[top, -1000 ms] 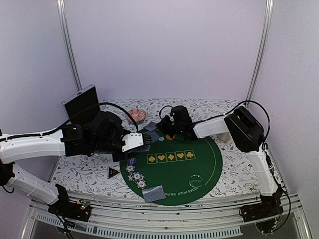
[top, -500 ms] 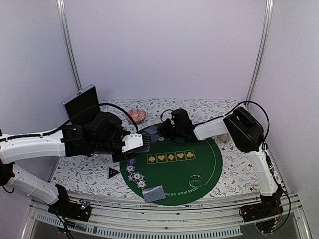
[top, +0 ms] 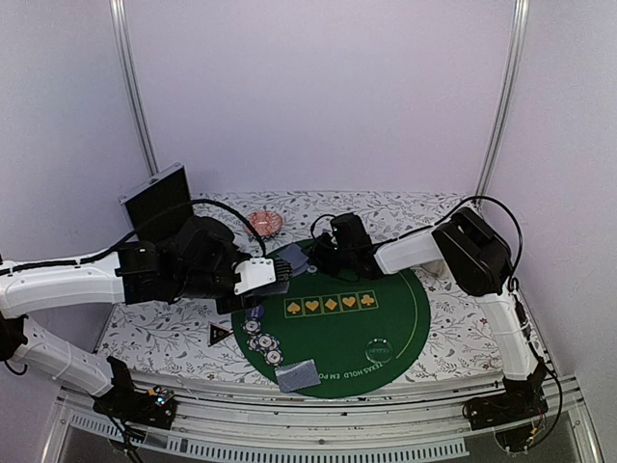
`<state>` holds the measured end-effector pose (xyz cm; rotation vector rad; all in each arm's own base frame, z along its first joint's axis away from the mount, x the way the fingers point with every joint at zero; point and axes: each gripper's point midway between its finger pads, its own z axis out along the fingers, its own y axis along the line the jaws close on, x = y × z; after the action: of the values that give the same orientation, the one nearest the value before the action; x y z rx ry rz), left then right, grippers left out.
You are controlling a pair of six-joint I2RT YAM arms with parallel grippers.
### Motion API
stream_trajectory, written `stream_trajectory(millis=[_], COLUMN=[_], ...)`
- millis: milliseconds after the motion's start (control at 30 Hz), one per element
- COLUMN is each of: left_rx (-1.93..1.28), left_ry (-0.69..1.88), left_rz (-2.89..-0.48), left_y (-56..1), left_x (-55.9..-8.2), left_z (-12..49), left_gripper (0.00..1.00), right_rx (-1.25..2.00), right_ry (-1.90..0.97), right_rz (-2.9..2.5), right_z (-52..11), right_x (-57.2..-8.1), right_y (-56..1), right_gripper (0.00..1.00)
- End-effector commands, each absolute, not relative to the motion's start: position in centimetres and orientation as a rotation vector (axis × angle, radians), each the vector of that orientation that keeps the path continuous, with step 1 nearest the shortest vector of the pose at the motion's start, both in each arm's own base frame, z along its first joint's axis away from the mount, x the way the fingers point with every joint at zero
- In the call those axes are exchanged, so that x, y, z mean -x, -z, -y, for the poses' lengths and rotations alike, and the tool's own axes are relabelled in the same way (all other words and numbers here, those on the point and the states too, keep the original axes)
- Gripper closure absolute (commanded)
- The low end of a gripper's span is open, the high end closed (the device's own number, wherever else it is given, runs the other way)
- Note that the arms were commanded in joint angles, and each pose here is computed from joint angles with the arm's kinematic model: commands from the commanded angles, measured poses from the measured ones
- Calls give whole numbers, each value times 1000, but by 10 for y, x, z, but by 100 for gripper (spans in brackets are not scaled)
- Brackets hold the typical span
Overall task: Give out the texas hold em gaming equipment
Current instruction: Distribute the poker card in the big blind area, then pick up the poker card from the face-down deck piles.
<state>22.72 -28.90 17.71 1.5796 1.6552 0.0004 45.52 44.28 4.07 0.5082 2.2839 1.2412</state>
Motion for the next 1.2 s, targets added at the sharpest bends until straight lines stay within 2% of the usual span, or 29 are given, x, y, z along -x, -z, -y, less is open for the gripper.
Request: stream_trajectory(millis=[0, 167, 300, 367, 433, 467, 600, 767, 900, 1167], left_rx=[-1572, -1572, -1571, -1574, -1575, -1575, -1575, -1575, -1577, -1581], left_ry=[17, 19, 16, 17, 17, 17, 16, 12, 7, 1], left_rz=[-1633, -1631, -1633, -1631, -1630, -1630, -1630, -1630, -1633, -1639], left_y=[-182, -183, -182, -182, -182, -182, -182, -182, -181, -178], left_x=[-225, -225, -225, -225, -225, -225, -225, -225, -226, -227], left_z=[291, 291, 290, 291, 291, 290, 291, 291, 290, 291], left_gripper=[50, 50, 50, 50, 50, 50, 50, 50, 50, 50], right_rx=[-469, -461, -373, -295, -190, -129, 161, 475, 572, 732], right_ry=[-1250, -1214, -1145, -1097, -1052, -1038, -907, -996, -1137, -1373], right_rz=[-2207, -2160, -2095, -2047, -1987, -1948, -1833, -1753, -1823, -1914], right_z=[-444, -437, -433, -429, -427, -427, -419, -419, -419, -457], right_x=[-452, -447, -441, -435, -426, -420, -391, -340, -303, -250], right_y=[-79, -97, -131, -154, -185, -206, -253, -285, -265, -245], right_gripper=[65, 57, 43, 31, 4, 0, 1, 1, 1, 2])
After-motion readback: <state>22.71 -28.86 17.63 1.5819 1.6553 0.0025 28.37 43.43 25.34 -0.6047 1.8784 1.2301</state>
